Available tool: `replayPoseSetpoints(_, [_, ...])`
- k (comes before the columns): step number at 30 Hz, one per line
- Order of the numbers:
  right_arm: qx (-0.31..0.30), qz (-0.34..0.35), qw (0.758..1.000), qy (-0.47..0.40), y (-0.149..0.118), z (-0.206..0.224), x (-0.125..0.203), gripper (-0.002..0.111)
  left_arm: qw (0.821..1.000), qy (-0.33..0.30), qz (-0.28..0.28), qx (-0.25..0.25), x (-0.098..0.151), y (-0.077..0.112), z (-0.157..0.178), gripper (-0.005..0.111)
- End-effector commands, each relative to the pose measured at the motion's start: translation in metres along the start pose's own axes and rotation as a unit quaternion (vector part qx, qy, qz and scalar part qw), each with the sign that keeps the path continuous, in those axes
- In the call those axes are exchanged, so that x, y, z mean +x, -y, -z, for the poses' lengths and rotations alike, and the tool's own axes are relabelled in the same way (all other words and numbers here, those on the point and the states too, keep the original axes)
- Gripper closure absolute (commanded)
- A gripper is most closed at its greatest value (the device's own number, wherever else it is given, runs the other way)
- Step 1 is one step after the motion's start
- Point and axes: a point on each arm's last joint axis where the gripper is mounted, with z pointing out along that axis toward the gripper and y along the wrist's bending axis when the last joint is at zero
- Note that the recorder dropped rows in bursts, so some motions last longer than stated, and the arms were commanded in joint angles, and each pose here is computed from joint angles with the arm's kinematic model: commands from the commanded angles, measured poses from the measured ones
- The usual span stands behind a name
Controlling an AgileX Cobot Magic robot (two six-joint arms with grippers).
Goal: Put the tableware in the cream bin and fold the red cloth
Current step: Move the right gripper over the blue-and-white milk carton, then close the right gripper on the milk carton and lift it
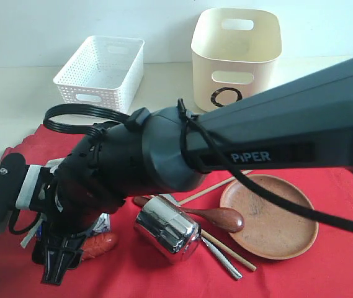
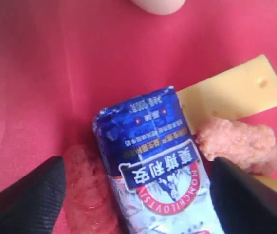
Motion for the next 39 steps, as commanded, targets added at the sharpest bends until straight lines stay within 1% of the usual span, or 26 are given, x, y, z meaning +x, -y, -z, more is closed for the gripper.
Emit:
replayPoseSetpoints(1, [0.011, 0.008, 1.0, 0.019, 0.004, 0.002, -0.005, 0.031, 1.0, 0.003, -0.003, -0.002, 0.001, 0.0, 0.0, 0.107])
replayPoseSetpoints(4, [0.011, 0.008, 1.0, 0.02, 0.003, -0.003, -0.004, 0.031, 1.0, 0.003, -0.003, -0.002, 0.001, 0.0, 0.0, 0.107])
replayPoseSetpoints(8, [0.016, 0.027, 0.999, 0.016, 0.003, -0.013, 0.0, 0.032, 1.0, 0.003, -0.003, -0.002, 0.001, 0.0, 0.0, 0.107])
replayPoseSetpoints(10, [0.016, 0.032, 0.999, 0.012, 0.002, -0.017, 0.001, 0.034, 1.0, 0.003, -0.003, -0.002, 0.001, 0.0, 0.0, 0.107])
replayPoseSetpoints(12, [0.015, 0.031, 0.999, 0.011, 0.002, -0.02, 0.001, 0.039, 1.0, 0.003, -0.003, -0.002, 0.001, 0.0, 0.0, 0.107])
replayPoseSetpoints(17, [0.016, 0.032, 0.999, 0.012, 0.003, -0.02, -0.001, 0.066, 1.0, 0.003, -0.003, -0.002, 0.001, 0.0, 0.0, 0.107])
replayPoseSetpoints(18, [0.016, 0.032, 0.999, 0.013, 0.003, -0.02, -0.001, 0.077, 1.0, 0.003, -0.003, -0.002, 0.001, 0.0, 0.0, 0.107])
replayPoseSetpoints(19, [0.016, 0.032, 0.999, 0.013, 0.003, -0.02, -0.001, 0.081, 1.0, 0.003, -0.003, -0.002, 0.001, 0.0, 0.0, 0.107])
replayPoseSetpoints(20, [0.016, 0.032, 0.999, 0.013, 0.003, -0.02, -0.001, 0.089, 1.0, 0.003, -0.003, -0.002, 0.001, 0.0, 0.0, 0.107])
replayPoseSetpoints(21, [0.016, 0.032, 0.999, 0.013, 0.003, -0.02, -0.001, 0.092, 1.0, 0.003, -0.003, -0.002, 0.001, 0.0, 0.0, 0.107])
replayPoseSetpoints(22, [0.017, 0.032, 0.999, 0.016, 0.004, -0.018, -0.003, 0.099, 1.0, 0.003, -0.003, -0.002, 0.001, 0.0, 0.0, 0.107])
replayPoseSetpoints(23, [0.018, 0.032, 0.999, 0.019, 0.004, -0.016, -0.004, 0.102, 1.0, 0.003, -0.003, -0.002, 0.001, 0.0, 0.0, 0.107])
replayPoseSetpoints(24, [0.021, 0.031, 0.999, 0.025, 0.005, -0.01, -0.006, 0.108, 1.0, 0.003, -0.003, -0.002, 0.001, 0.0, 0.0, 0.107])
replayPoseSetpoints(33, [0.034, 0.001, 0.998, 0.05, 0.014, 0.042, -0.022, 0.108, 1.0, 0.003, -0.003, -0.002, 0.001, 0.0, 0.0, 0.107])
replayPoseSetpoints(39, [0.038, -0.011, 0.998, 0.056, 0.016, 0.051, -0.024, 0.108, 1.0, 0.003, -0.003, -0.002, 0.001, 0.0, 0.0, 0.107])
